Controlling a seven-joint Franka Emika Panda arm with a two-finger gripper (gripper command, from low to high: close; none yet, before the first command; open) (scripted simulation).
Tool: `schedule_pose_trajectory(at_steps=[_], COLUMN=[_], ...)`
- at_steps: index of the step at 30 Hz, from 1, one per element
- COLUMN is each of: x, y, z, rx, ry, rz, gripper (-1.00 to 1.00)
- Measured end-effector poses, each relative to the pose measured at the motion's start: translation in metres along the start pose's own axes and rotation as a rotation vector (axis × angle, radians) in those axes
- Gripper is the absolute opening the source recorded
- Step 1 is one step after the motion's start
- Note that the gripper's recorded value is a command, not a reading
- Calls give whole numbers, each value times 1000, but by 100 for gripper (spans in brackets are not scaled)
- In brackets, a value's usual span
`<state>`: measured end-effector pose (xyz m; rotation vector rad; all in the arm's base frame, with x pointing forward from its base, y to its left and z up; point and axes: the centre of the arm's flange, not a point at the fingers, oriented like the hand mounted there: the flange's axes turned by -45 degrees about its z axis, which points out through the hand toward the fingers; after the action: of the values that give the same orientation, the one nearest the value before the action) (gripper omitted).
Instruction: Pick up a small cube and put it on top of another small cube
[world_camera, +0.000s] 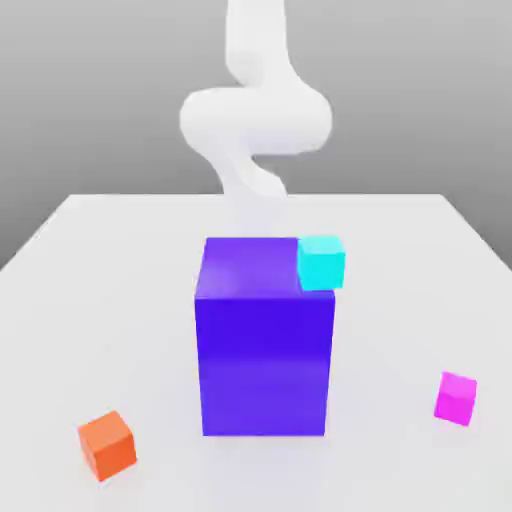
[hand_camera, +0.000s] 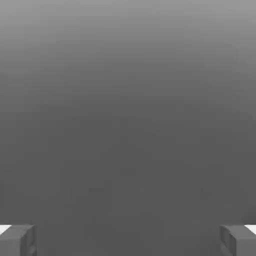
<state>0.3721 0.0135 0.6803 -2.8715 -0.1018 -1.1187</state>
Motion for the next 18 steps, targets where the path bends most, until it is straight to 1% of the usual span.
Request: schedule_pose_trajectory(at_steps=[4, 9, 14, 18], x=[-9, -34, -75, -118], y=[-26, -70, -119, -158], z=[66, 141, 207, 250], rx=[116, 233, 321, 370], ry=[-95, -210, -321, -407], rz=[-90, -204, -325, -429], gripper=[0, 0, 0, 0])
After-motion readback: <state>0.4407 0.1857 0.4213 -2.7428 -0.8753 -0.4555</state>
